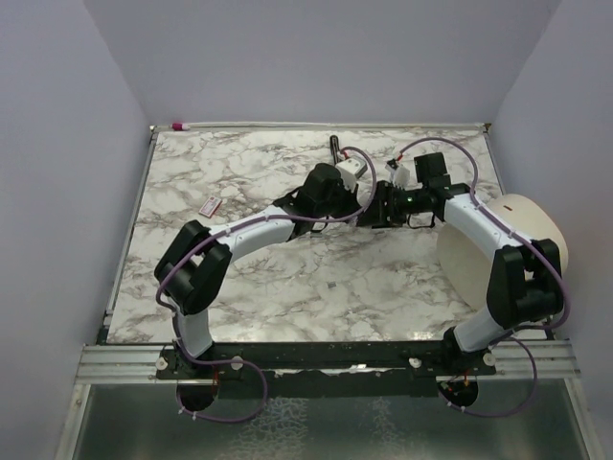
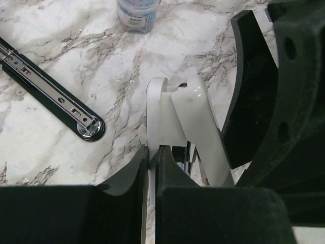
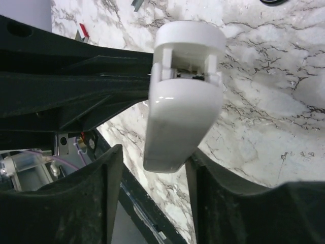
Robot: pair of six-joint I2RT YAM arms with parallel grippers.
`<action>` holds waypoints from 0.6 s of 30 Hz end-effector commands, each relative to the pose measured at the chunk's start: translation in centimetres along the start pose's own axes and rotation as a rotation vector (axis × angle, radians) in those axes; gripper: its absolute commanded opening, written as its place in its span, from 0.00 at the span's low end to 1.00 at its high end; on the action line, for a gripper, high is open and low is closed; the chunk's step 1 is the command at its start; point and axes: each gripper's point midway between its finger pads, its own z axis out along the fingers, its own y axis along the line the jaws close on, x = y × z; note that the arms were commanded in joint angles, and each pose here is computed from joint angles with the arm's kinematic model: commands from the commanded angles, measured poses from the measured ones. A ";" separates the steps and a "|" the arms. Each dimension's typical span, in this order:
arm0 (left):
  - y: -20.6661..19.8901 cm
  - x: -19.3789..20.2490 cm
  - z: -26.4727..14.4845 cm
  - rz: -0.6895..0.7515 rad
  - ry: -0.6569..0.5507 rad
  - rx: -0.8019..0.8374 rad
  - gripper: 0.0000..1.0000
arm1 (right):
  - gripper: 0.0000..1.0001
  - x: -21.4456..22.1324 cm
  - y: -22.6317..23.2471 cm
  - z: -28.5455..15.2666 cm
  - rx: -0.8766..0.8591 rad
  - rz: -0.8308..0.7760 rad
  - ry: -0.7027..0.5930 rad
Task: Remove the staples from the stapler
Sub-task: Place the stapler at the center of the board.
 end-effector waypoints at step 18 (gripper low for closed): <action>-0.8 0.9 0.6 -0.509 0.135 0.162 0.00 | 0.99 -2.9 -1.1 -2.4 0.171 -0.250 -0.231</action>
